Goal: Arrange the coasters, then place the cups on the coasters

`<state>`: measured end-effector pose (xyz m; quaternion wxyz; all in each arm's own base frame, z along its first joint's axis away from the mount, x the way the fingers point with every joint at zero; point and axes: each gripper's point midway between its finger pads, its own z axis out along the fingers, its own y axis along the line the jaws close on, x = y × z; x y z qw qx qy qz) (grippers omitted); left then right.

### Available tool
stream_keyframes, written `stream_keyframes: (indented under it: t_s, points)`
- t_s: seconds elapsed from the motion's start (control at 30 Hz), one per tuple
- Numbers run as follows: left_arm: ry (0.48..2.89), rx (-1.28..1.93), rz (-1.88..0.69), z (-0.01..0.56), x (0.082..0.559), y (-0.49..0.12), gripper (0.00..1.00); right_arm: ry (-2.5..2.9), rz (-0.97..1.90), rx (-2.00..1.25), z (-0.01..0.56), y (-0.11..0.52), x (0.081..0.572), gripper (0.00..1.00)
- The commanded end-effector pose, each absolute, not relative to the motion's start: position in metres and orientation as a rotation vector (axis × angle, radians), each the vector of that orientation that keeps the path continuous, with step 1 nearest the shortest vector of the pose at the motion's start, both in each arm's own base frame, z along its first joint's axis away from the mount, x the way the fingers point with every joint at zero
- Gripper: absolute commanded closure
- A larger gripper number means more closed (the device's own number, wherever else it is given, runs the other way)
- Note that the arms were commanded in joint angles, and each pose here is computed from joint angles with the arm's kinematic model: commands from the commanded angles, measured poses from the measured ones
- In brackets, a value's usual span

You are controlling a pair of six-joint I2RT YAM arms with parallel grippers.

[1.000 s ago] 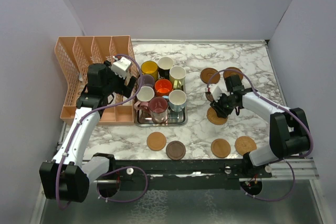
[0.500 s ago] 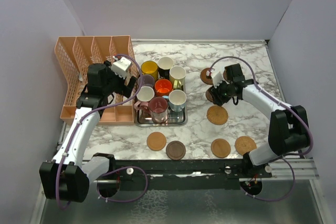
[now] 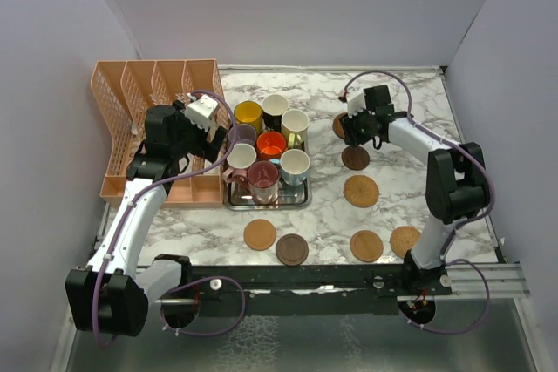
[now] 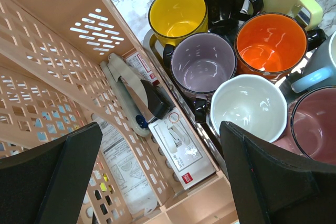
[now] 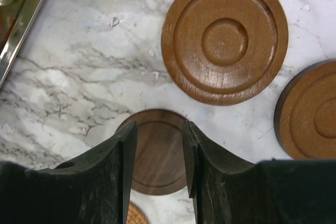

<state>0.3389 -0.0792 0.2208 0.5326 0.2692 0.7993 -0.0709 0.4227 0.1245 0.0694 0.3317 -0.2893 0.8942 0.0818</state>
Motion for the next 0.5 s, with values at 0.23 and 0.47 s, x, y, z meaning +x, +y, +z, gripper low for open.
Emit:
stream_keyframes:
  t_s: [0.23,0.47]
  points:
    - [1.880,0.660,-0.191,0.227,0.335,-0.084,0.01,2.348,0.142,-0.610,0.050,0.121,0.490,0.63]
    - [1.884,0.660,-0.190,0.226,0.335,-0.084,0.01,2.380,0.240,-0.578,0.036,0.117,0.503,0.64]
